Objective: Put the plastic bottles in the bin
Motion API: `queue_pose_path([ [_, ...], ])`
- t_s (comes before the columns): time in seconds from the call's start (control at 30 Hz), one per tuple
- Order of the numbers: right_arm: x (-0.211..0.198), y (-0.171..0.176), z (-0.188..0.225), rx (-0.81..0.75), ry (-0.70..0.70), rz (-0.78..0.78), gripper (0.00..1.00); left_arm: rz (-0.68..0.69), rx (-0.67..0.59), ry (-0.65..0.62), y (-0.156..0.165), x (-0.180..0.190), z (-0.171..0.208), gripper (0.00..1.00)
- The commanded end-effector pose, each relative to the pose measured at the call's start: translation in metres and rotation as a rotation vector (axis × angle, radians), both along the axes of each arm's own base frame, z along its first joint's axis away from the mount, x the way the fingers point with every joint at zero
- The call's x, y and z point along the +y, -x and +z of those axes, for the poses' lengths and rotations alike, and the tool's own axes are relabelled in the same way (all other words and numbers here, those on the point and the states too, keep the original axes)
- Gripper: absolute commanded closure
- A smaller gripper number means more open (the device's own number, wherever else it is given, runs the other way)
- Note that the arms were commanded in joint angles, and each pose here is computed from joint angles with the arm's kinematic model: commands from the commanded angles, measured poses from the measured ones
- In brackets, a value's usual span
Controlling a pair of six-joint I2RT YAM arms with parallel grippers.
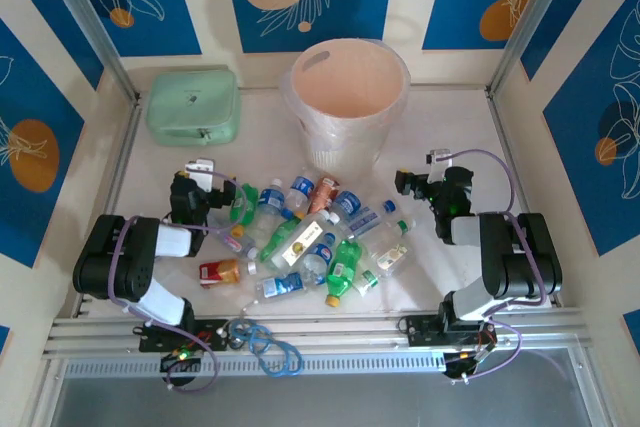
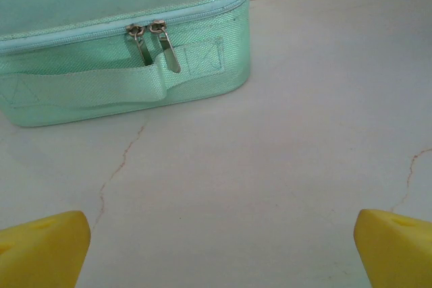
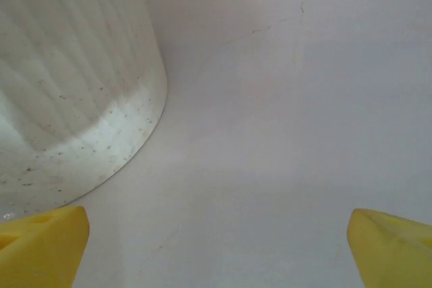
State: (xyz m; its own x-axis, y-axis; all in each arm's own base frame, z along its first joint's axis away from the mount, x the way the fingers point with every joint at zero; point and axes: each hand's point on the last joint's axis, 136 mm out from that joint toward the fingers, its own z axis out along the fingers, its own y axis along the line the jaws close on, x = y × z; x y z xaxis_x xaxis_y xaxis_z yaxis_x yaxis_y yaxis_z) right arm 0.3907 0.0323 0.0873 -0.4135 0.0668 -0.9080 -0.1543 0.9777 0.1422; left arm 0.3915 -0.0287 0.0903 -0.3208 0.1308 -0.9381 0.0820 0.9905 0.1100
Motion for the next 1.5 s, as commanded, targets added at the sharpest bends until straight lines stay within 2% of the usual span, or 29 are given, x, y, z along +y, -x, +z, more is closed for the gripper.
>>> queue_pose_path([
  [0.0,0.001,-0.006,0.008,-0.027,-0.010,0.002,0.01,0.015,-0.001,0.016,-0.005,0.003,0.001,0.00],
  [0.97,-0.002,-0.008,0.015,-0.045,-0.011,-0.027,0.01,0.013,0.001,0.021,-0.005,0.002,0.002,0.00],
  [1.03,-0.022,-0.013,0.036,0.017,0.042,-0.192,0.01,0.039,-0.007,0.012,-0.005,0.006,0.009,0.00],
  [1.07,-0.035,-0.014,0.059,0.079,0.018,-0.296,0.01,0.049,0.006,0.007,-0.005,0.008,0.020,0.00],
  [1.1,-0.052,-0.003,0.076,0.185,-0.048,-0.421,0.01,0.070,0.037,-0.005,-0.005,0.009,0.036,0.00],
  [1.13,-0.059,0.012,0.084,0.292,-0.124,-0.492,0.01,0.147,0.038,0.004,-0.006,0.019,0.056,0.00],
  [1.2,-0.065,0.034,0.108,0.415,-0.286,-0.601,0.01,0.307,0.006,0.112,0.003,0.040,0.104,0.00],
  [1.27,-0.073,0.071,0.084,0.570,-0.392,-0.786,0.01,0.393,-0.011,0.244,0.017,0.047,0.133,0.00],
  [1.3,-0.066,0.083,0.072,0.666,-0.453,-0.758,0.01,0.419,-0.003,0.317,0.025,0.047,0.142,0.00],
  [1.33,-0.058,0.096,0.063,0.742,-0.479,-0.731,0.02,0.390,0.012,0.373,0.029,0.039,0.150,0.00],
  [1.4,-0.047,0.131,0.055,0.864,-0.386,-0.774,0.03,0.322,0.071,0.464,0.036,0.019,0.153,0.00],
  [1.47,-0.032,0.163,0.060,0.899,-0.230,-0.774,0.02,0.249,0.144,0.496,0.044,-0.002,0.150,0.00],
])
